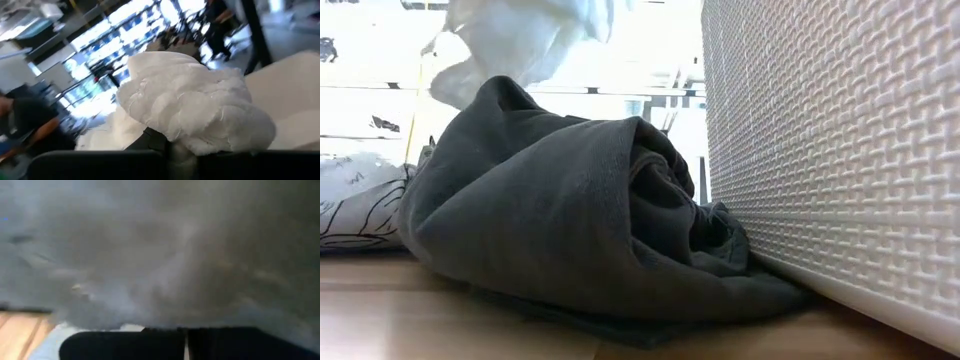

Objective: Sort clothes
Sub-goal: Put the white shirt into the bottom white laundry bin

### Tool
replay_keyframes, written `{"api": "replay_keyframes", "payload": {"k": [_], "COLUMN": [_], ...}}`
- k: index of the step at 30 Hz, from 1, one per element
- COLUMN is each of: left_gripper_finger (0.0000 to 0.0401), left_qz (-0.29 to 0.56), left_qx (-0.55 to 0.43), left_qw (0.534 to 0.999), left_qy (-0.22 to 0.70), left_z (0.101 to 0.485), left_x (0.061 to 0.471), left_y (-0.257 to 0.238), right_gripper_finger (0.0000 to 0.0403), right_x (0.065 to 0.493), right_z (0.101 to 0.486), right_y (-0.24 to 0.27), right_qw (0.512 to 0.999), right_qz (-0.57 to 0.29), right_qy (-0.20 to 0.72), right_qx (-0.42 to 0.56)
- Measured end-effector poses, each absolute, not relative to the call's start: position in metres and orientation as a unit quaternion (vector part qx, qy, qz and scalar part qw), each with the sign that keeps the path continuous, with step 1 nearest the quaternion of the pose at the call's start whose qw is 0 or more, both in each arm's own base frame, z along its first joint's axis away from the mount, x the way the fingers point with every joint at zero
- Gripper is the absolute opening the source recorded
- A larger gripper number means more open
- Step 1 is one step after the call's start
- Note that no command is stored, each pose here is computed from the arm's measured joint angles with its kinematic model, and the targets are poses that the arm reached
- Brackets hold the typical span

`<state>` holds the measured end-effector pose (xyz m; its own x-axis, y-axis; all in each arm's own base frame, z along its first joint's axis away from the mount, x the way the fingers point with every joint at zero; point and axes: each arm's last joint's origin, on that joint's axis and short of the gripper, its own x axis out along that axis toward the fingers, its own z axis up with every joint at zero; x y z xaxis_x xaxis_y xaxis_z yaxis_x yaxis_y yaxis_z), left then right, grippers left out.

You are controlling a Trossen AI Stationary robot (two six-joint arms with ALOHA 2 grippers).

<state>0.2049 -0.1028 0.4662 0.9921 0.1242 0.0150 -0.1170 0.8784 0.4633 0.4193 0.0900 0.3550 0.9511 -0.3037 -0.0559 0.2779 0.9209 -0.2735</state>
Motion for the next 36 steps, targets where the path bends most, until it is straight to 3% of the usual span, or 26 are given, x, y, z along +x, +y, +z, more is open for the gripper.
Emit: {"api": "replay_keyframes", "payload": {"k": [10, 19, 27, 36], "left_gripper_finger": [0.0033, 0.0033, 0.0033, 0.0033], "left_qz": [-0.031, -0.072, -0.126, -0.201], "left_qx": [0.219, 0.240, 0.235, 0.217], "left_qw": [0.974, 0.968, 0.963, 0.955], "left_qy": [-0.040, -0.008, -0.039, -0.007], "left_z": [0.468, 0.437, 0.415, 0.365], "left_x": [0.214, 0.263, 0.304, 0.357], "left_y": [-0.113, -0.133, -0.141, -0.146], "right_gripper_finger": [0.0001, 0.0000, 0.0000, 0.0000], "right_x": [0.364, 0.306, 0.266, 0.231], "right_z": [0.417, 0.451, 0.448, 0.418], "right_y": [0.112, 0.151, 0.188, 0.221], "right_qw": [0.967, 0.972, 0.978, 0.982], "right_qz": [-0.174, -0.100, -0.037, 0.009], "right_qy": [-0.006, -0.028, 0.013, 0.124], "right_qx": [-0.186, -0.211, -0.206, -0.143]}}
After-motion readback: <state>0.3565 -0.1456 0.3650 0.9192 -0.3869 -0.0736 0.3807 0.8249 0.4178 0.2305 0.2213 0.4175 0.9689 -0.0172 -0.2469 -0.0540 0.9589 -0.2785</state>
